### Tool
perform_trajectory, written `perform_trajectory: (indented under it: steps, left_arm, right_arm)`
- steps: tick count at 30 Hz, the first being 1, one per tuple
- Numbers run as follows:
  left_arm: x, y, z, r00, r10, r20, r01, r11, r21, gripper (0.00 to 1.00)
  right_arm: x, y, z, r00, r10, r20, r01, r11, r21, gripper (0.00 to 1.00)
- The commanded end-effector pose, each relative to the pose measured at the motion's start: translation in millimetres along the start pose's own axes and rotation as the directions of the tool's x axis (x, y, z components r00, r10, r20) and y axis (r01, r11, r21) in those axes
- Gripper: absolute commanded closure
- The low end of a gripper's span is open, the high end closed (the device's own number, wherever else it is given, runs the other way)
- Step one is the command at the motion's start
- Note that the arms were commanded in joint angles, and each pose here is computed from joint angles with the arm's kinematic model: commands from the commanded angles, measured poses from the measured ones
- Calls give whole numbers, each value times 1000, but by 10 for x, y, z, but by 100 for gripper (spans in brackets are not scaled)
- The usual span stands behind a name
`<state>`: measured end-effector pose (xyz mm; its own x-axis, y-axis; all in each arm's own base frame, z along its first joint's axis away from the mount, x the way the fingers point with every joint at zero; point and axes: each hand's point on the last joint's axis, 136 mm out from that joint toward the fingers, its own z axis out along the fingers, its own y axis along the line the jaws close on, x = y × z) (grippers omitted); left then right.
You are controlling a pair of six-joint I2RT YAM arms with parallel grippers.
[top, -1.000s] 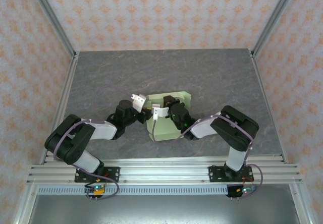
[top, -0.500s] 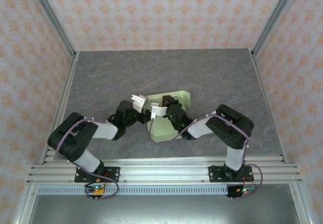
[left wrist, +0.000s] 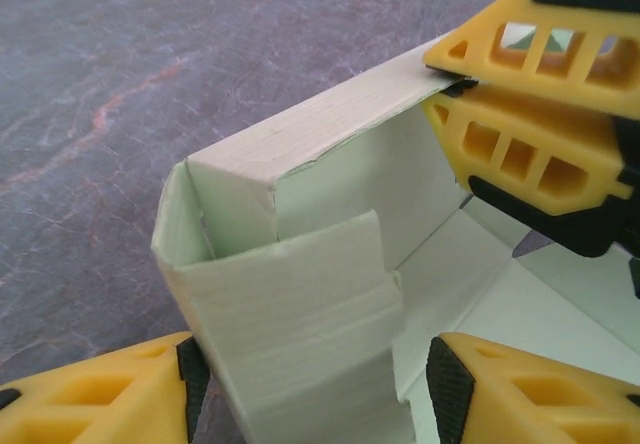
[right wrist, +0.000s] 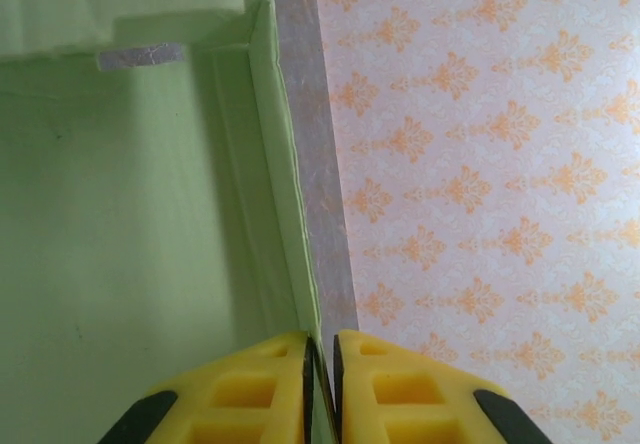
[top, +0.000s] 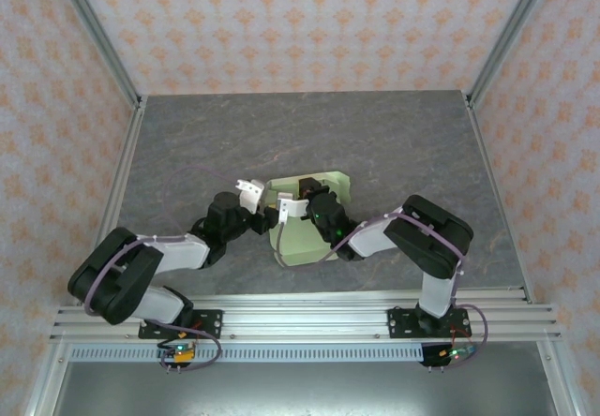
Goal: Fold the paper box
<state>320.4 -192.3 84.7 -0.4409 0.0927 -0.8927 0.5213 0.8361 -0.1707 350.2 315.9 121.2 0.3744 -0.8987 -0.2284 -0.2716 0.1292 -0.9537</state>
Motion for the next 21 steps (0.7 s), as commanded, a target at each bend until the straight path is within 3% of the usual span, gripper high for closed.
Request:
perform_trajectory:
  steps: [1, 4, 6, 12, 14, 15, 16, 18, 20, 21]
  left_arm:
    - [-200, 0, 101, 998, -22, 59, 22, 1000, -5, 39]
    - [-239, 38, 170, 997, -48, 66, 50, 999, -21, 48]
    - [-253, 30, 213, 997, -50, 65, 51, 999, -14, 56]
    - [-220, 54, 261, 996, -59, 63, 60, 998, -21, 63]
    - [-191, 55, 276, 996, -64, 54, 65, 998, -21, 64]
    - [-185, 66, 280, 996, -68, 54, 70, 997, -24, 64]
    - [-180, 73, 285, 996, -72, 54, 73, 997, -27, 64]
    - [-164, 85, 290, 996, -77, 52, 79, 996, -34, 66]
    - [-157, 101, 287, 995, -79, 55, 81, 996, -44, 66]
    - [-165, 109, 287, 995, -78, 58, 81, 996, -47, 67]
  right_arm:
    - [-61, -68, -55, 999, 12, 30, -12, 1000, -3, 82]
    - [-70, -27, -88, 999, 11, 42, -9, 999, -36, 68]
    - [-80, -7, -99, 999, 20, 44, -17, 998, -60, 66]
    - [-102, -73, -174, 993, 106, 45, -101, 990, -100, 52]
    - [-104, -176, -215, 982, 186, 35, -181, 977, -110, 44]
    - [-115, -249, -248, 968, 249, 32, -244, 962, -119, 34]
    - [-130, -325, -288, 949, 314, 27, -308, 943, -129, 26]
    - [-150, -520, -365, 890, 456, 15, -450, 884, -129, 20]
    - [-112, -784, -428, 780, 626, -13, -624, 777, -84, 16]
    - [-52, -924, -459, 688, 724, -37, -725, 687, -37, 8]
